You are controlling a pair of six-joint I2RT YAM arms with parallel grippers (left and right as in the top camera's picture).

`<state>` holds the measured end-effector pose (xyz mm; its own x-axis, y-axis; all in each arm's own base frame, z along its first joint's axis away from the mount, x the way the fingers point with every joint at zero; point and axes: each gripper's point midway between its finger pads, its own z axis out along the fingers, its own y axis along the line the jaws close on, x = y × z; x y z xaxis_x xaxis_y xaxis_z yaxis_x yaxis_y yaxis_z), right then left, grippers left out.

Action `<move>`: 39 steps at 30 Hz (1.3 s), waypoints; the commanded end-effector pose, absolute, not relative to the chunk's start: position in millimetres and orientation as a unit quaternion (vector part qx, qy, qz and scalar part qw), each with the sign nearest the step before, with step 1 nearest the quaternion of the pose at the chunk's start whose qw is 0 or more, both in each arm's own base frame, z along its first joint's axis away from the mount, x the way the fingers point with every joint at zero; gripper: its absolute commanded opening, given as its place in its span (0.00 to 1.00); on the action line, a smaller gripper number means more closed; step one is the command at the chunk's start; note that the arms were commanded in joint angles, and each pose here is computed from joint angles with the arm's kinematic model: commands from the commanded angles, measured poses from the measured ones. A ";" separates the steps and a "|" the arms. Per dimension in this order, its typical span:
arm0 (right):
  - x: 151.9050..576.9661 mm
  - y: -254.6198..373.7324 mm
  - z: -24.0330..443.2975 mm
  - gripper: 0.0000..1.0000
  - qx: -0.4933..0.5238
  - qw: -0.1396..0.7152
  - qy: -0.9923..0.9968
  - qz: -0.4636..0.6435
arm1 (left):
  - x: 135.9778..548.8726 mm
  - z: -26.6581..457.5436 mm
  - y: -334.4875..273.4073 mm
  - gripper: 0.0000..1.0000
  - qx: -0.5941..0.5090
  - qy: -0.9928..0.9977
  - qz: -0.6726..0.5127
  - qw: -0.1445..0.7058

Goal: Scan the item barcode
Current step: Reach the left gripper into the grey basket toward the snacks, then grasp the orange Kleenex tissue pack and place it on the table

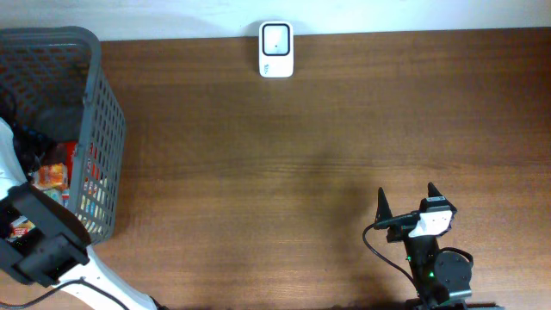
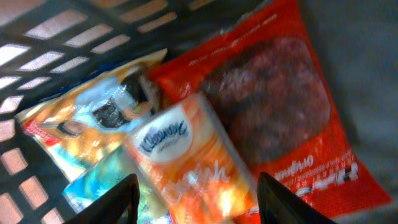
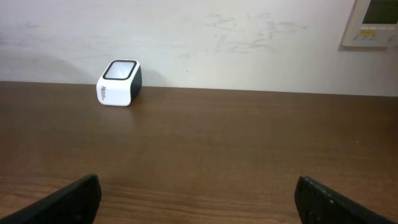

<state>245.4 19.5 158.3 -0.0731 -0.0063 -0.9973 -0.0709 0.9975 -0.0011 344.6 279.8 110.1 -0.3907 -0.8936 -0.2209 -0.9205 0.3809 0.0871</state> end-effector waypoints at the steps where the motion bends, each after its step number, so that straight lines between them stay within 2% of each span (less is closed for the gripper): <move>1: 245.3 18.4 155.4 0.98 -0.022 0.678 0.734 0.024 | 349.6 90.4 284.2 0.56 -0.551 0.825 0.106 0.061; 3: 245.3 18.4 155.4 0.98 -0.022 0.678 0.734 0.024 | 350.4 85.6 284.7 0.47 -0.551 0.826 0.106 0.058; 4: 245.3 18.4 155.4 0.98 -0.022 0.678 0.734 0.024 | 349.8 81.8 284.3 0.39 -0.550 0.826 0.106 0.053; 5: 245.3 18.4 155.4 0.98 -0.022 0.678 0.734 0.024 | 349.3 77.8 284.0 0.26 -0.550 0.827 0.106 0.047; 6: 245.3 18.4 155.4 0.98 -0.022 0.678 0.734 0.024 | 348.4 74.3 283.3 0.19 -0.550 0.828 0.106 0.042; 8: 245.3 18.4 155.4 0.98 -0.022 0.678 0.734 0.024 | 345.8 70.1 281.5 0.13 -0.549 0.828 0.105 0.033; 9: 245.3 18.4 155.4 0.98 -0.022 0.678 0.734 0.024 | 344.3 69.9 280.5 0.13 -0.549 0.829 0.105 0.030; 10: 245.3 18.4 155.4 0.98 -0.022 0.678 0.734 0.024 | 343.0 69.8 279.6 0.23 -0.549 0.829 0.105 0.026; 11: 245.3 18.4 155.4 0.98 -0.022 0.678 0.734 0.024 | 341.9 69.8 278.9 0.44 -0.549 0.829 0.105 0.024; 12: 245.3 18.4 155.4 0.98 -0.022 0.678 0.734 0.024 | 340.5 69.7 277.9 0.59 -0.548 0.829 0.105 0.020; 14: 245.3 18.4 155.4 0.98 -0.022 0.678 0.734 0.024 | 338.6 69.6 276.7 0.97 -0.548 0.830 0.105 0.016; 15: 245.3 18.4 155.4 0.98 -0.022 0.678 0.734 0.024 | 337.9 69.6 276.2 0.98 -0.547 0.830 0.105 0.014; 17: 245.3 18.4 155.4 0.98 -0.022 0.678 0.734 0.024 | 336.0 69.5 274.8 0.73 -0.547 0.830 0.105 0.009; 19: 245.3 18.4 155.4 0.98 -0.022 0.678 0.734 0.024 | 335.2 69.5 274.3 0.58 -0.547 0.831 0.105 0.007; 20: 245.3 18.4 155.4 0.98 -0.022 0.678 0.734 0.024 | 334.9 69.5 274.2 0.44 -0.547 0.830 0.105 0.007; 21: 245.3 18.4 155.4 0.98 -0.022 0.678 0.734 0.024 | 333.0 69.5 272.9 0.18 -0.547 0.831 0.105 0.002; 22: 245.3 18.4 155.4 0.98 -0.022 0.678 0.734 0.024 | 332.2 69.4 272.2 0.05 -0.546 0.831 0.105 0.000; 23: 245.3 18.4 155.4 0.99 -0.022 0.678 0.734 0.024 | 331.5 69.5 271.8 0.00 -0.546 0.831 0.105 -0.002; 26: 245.3 18.4 155.4 0.98 -0.022 0.678 0.734 0.024 | 326.4 81.4 268.5 0.00 -0.547 0.831 0.102 -0.014; 28: 245.3 18.4 155.4 0.98 -0.022 0.678 0.734 0.024 | 330.3 115.5 271.9 0.00 -0.549 0.830 0.101 0.000; 33: 245.3 18.4 155.4 0.98 -0.022 0.678 0.734 0.024 | 367.5 240.1 260.8 0.00 -0.546 0.825 0.017 0.147; 34: 245.3 18.4 155.4 0.98 -0.022 0.678 0.734 0.024 | 376.9 276.0 251.8 0.00 -0.529 0.825 -0.012 0.201; 37: 245.3 18.4 155.4 0.98 -0.022 0.678 0.734 0.024 | 398.4 364.2 204.6 0.00 -0.402 0.844 -0.100 0.340; 39: 245.3 18.4 155.4 0.98 -0.022 0.678 0.734 0.024 | 399.7 409.9 160.3 0.00 -0.322 0.845 -0.150 0.400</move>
<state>245.4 19.5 158.3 -0.0731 -0.0063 -0.9973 -0.0709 0.9975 -0.0011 392.7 231.8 341.8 -0.3945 -0.7870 -0.4744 -0.7239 0.5841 -0.3670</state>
